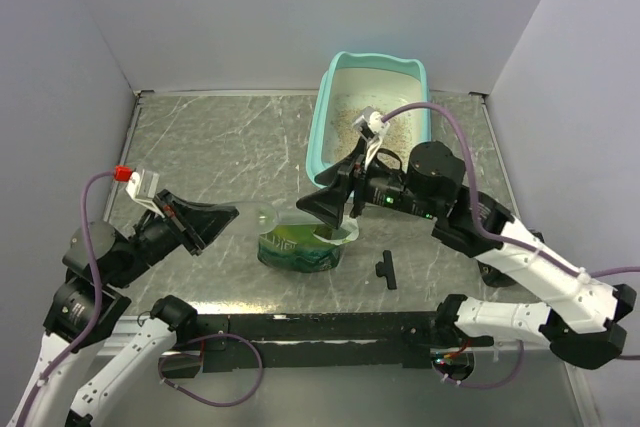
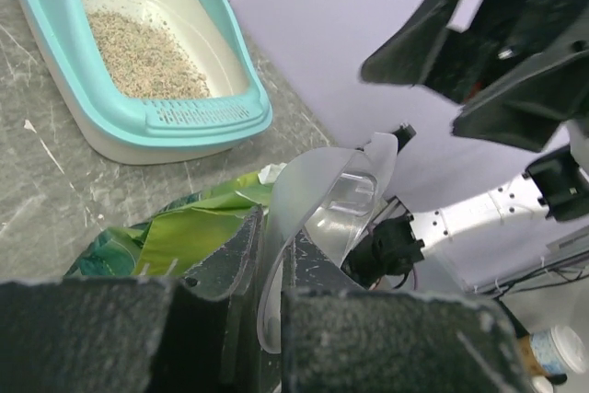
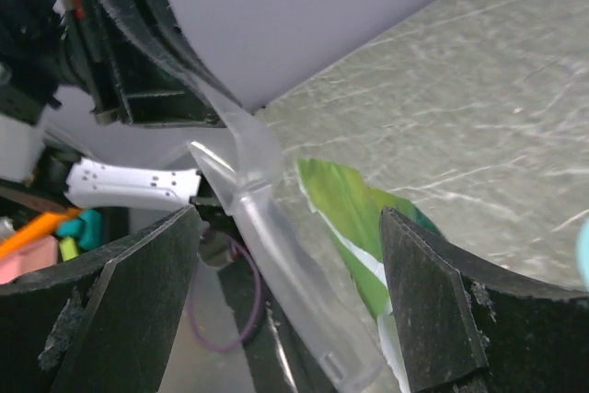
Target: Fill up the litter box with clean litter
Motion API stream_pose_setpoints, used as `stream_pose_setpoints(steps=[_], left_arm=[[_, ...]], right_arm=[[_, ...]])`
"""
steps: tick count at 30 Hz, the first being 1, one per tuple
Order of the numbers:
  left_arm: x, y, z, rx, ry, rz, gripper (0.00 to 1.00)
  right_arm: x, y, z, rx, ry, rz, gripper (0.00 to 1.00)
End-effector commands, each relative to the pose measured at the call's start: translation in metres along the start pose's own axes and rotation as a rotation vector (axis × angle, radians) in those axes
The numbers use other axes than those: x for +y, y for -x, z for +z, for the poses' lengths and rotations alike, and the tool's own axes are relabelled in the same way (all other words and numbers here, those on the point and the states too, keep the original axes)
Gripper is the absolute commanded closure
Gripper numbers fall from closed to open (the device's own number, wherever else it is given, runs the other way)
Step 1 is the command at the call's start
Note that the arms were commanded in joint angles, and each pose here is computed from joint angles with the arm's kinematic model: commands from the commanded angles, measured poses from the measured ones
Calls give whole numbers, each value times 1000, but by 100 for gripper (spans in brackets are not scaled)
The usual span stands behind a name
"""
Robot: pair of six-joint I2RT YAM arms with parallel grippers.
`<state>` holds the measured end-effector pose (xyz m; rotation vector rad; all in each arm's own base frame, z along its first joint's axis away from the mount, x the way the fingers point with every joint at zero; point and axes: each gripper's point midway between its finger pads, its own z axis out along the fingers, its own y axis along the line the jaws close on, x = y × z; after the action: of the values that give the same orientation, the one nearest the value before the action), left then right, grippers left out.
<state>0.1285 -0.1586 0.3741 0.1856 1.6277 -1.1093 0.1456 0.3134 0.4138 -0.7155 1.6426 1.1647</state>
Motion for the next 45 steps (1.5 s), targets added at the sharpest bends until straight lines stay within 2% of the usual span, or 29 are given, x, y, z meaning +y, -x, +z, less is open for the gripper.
stream_pose_setpoints(steps=[1,12,32,38,42,45], left_arm=[[-13,27,4,-136,-68,11,99],[1,16,17,-138,-61,21,99],[-3,10,28,-129,-123,-13,99],[0,6,29,-121,-119,-19,99],[3,4,31,-124,-115,-23,99],[4,2,32,-118,-114,-25,99]], right_arm=[[27,26,-7,-145,251,82,15],[-6,-8,-17,-174,291,163,18],[-12,-33,-21,-170,343,243,21],[-8,-29,-23,-182,359,222,28],[-5,-27,-22,-173,380,228,41],[-4,-25,-23,-180,380,222,45]])
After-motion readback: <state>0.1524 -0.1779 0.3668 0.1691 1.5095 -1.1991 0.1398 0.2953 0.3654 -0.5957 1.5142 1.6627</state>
